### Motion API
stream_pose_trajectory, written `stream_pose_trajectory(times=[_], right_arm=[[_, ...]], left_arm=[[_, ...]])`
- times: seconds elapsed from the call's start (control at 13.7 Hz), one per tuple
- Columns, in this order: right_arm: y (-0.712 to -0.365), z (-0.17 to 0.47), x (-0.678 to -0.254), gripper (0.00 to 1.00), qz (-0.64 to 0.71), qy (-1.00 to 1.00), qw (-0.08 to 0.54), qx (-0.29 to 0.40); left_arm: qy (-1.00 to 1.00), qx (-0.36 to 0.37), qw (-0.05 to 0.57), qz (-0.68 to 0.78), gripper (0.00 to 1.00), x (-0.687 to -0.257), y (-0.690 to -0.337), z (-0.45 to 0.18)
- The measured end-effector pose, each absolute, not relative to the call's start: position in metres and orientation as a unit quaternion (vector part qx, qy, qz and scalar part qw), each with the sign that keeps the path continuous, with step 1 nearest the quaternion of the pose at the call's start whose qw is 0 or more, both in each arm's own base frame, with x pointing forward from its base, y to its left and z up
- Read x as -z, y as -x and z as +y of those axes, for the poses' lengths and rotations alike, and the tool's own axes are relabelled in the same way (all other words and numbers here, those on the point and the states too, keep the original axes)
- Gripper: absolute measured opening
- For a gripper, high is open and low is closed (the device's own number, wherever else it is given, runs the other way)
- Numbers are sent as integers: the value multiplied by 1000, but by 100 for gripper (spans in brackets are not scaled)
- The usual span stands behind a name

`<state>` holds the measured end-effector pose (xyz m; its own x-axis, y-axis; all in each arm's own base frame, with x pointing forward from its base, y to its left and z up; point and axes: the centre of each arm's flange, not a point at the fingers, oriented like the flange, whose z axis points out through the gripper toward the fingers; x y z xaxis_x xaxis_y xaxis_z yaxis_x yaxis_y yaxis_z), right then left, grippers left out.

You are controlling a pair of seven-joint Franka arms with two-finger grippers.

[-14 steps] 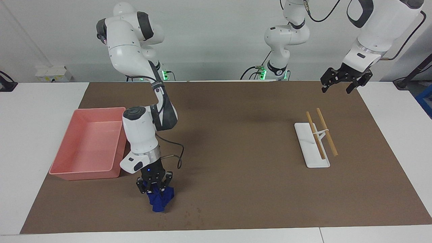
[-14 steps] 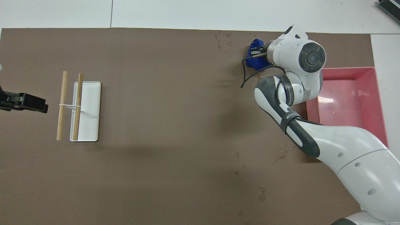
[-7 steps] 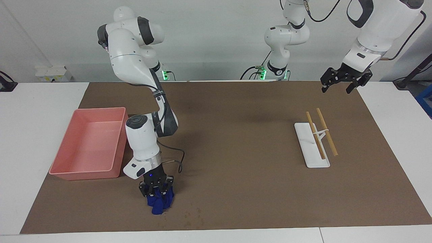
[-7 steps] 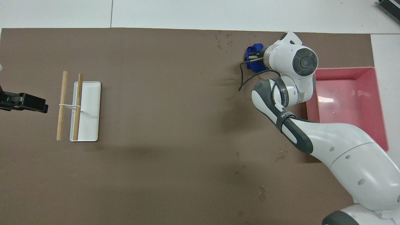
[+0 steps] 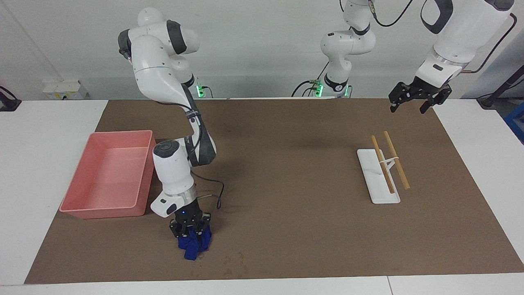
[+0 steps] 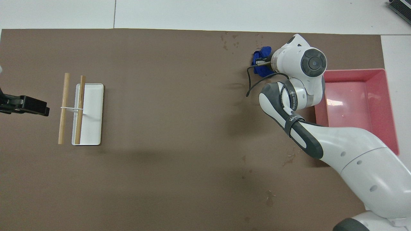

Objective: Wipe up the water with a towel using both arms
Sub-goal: 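Rub the towel back and forth over the spill with the right gripper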

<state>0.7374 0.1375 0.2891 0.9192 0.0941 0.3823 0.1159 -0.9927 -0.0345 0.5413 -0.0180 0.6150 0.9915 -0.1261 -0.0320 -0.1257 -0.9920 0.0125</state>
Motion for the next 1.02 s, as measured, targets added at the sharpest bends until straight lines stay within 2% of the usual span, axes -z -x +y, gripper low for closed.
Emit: stream_pose_trajectory(times=[0.66,1.02], right_arm=[[-716,127,-294,11,20,995,82,55],[-706,111,-287,11,142,976,168,-10]], left_arm=[[-998,17,5,-63,100,-615,-541,-18],[-998,17,5,-63,100,-615,-541,-18]])
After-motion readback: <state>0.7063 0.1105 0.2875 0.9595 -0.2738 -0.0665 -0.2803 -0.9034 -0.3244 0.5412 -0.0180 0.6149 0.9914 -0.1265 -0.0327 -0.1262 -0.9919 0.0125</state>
